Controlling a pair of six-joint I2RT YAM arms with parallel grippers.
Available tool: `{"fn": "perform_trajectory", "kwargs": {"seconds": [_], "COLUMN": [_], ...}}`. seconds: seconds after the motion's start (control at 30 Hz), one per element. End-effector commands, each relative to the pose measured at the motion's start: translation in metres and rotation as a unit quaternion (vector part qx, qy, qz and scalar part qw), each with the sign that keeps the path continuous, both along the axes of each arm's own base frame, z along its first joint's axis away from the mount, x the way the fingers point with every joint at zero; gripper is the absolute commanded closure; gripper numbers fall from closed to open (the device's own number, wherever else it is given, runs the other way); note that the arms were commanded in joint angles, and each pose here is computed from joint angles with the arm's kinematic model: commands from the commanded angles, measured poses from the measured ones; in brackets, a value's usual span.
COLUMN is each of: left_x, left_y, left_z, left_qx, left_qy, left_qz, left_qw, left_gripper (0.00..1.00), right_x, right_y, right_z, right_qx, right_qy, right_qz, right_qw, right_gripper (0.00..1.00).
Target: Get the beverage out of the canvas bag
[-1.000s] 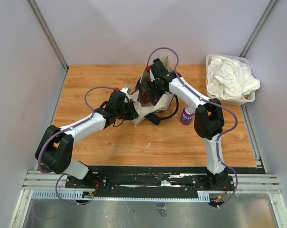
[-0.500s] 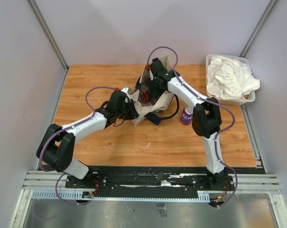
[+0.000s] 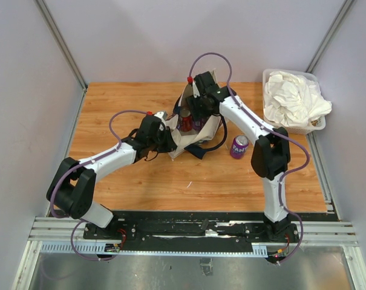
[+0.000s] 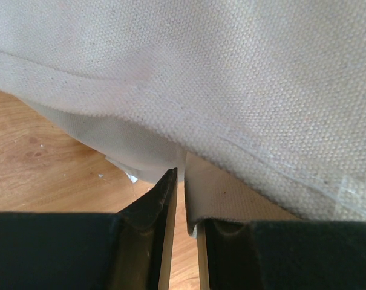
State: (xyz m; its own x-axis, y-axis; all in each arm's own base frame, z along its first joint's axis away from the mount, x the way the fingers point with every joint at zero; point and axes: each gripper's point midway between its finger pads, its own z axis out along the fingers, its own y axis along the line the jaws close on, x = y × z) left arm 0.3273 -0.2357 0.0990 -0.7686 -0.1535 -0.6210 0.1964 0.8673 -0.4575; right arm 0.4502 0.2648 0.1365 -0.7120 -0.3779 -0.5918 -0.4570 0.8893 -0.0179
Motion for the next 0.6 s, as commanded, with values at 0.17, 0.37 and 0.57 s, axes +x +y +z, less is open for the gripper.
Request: {"fn": "perform_trajectory", "kwargs": {"seconds": [0.17, 0.37, 0.57], "left_x": [-0.026, -0.027, -0.026], "left_y": [0.020, 0.021, 0.017], "left_z": [-0.036, -0.034, -0.032], "left_qx": [0.045, 0.044, 0.033], "left_qy": [0.066, 0.064, 0.063], "left_qz": [0.006, 0.007, 0.007], "left_qw": [0.997, 0.997, 0.997], "left_gripper": [0.78, 0.78, 0.79], "right_x": [-0.019, -0.055, -0.098], "right_y": [0.001, -0.038, -0.134], "right_z": [0.183, 0.244, 0.268], "right_qx": [0.090, 0.090, 0.016], "right_qy": [-0.180, -0.248, -0.306], "right_qz": [0.021, -0.011, -0.119], "right_qw": [0.979, 0.964, 0.944], "right_gripper": [0.99, 0.99, 0.99]}}
